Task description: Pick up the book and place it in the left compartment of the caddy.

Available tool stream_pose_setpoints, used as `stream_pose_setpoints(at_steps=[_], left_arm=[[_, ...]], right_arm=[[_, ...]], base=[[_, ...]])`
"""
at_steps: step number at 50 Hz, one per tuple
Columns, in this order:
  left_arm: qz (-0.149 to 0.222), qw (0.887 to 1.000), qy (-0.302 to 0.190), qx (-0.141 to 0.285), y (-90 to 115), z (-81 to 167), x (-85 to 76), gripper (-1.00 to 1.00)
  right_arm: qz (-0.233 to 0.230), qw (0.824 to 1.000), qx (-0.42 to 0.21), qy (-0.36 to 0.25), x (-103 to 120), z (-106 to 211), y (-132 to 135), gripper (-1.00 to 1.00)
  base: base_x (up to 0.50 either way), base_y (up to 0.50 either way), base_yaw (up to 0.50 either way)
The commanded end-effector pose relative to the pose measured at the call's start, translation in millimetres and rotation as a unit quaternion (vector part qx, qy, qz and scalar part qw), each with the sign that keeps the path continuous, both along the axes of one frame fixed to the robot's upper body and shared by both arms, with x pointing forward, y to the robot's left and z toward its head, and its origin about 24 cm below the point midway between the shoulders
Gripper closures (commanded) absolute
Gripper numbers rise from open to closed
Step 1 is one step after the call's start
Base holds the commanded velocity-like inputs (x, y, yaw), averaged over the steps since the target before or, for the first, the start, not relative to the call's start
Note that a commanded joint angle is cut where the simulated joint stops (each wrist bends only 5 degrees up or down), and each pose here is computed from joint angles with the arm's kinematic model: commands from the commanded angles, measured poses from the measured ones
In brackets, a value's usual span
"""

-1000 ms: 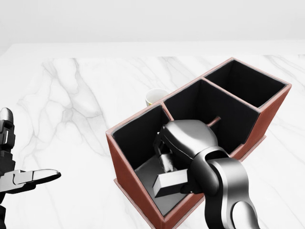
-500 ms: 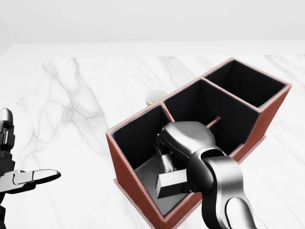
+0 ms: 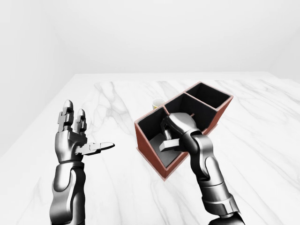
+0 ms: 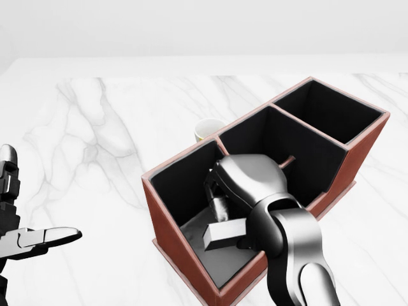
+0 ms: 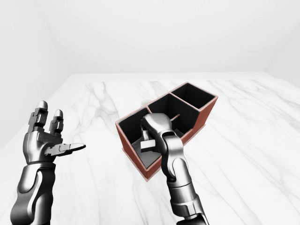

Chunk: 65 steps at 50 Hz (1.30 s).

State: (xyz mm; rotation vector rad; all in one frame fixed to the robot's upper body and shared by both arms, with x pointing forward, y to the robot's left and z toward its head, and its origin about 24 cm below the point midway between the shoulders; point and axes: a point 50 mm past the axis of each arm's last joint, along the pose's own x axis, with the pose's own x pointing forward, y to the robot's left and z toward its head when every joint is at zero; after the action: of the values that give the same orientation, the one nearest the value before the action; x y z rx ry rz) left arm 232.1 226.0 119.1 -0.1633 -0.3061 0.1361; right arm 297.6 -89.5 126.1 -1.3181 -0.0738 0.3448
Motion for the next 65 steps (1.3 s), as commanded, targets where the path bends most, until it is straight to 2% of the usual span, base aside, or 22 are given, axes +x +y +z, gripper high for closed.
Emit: stream_pose_setpoints(at_steps=[1, 27, 29, 38, 40, 65], left_arm=[[-0.001, 1.0, 0.001, 0.001, 0, -1, -0.1, -1.0], [0.0, 1.0, 0.0, 0.0, 0, 0, 0.4, -1.0], [0.0, 1.0, 0.002, 0.0, 0, -1, 0.8, -1.0], [-0.001, 1.0, 0.002, 0.001, 0, -1, 0.9, -1.0], [-0.001, 1.0, 0.004, 0.001, 0, -2, 1.1, -1.0], [0.0, 1.0, 0.005, 0.0, 0, -2, 2.0, -1.0]], right_arm=[[-0.005, 0.999, 0.007, -0.046, 0, 14, 1, 1.0], [-0.037, 0.998, 0.012, -0.039, 14, -27, -3, 1.0], [-0.042, 0.998, 0.004, -0.054, 15, -26, -4, 1.0], [-0.042, 0.998, 0.005, -0.052, 14, -31, -2, 1.0], [-0.045, 0.997, -0.013, -0.067, 15, -30, -3, 1.0], [-0.043, 0.998, -0.004, -0.05, 13, -44, 2, 1.0]], base=[[0.0, 0.0, 0.0], [0.0, 0.0, 0.0], [0.0, 0.0, 0.0], [0.0, 0.0, 0.0], [0.0, 0.0, 0.0], [0.0, 0.0, 0.0]])
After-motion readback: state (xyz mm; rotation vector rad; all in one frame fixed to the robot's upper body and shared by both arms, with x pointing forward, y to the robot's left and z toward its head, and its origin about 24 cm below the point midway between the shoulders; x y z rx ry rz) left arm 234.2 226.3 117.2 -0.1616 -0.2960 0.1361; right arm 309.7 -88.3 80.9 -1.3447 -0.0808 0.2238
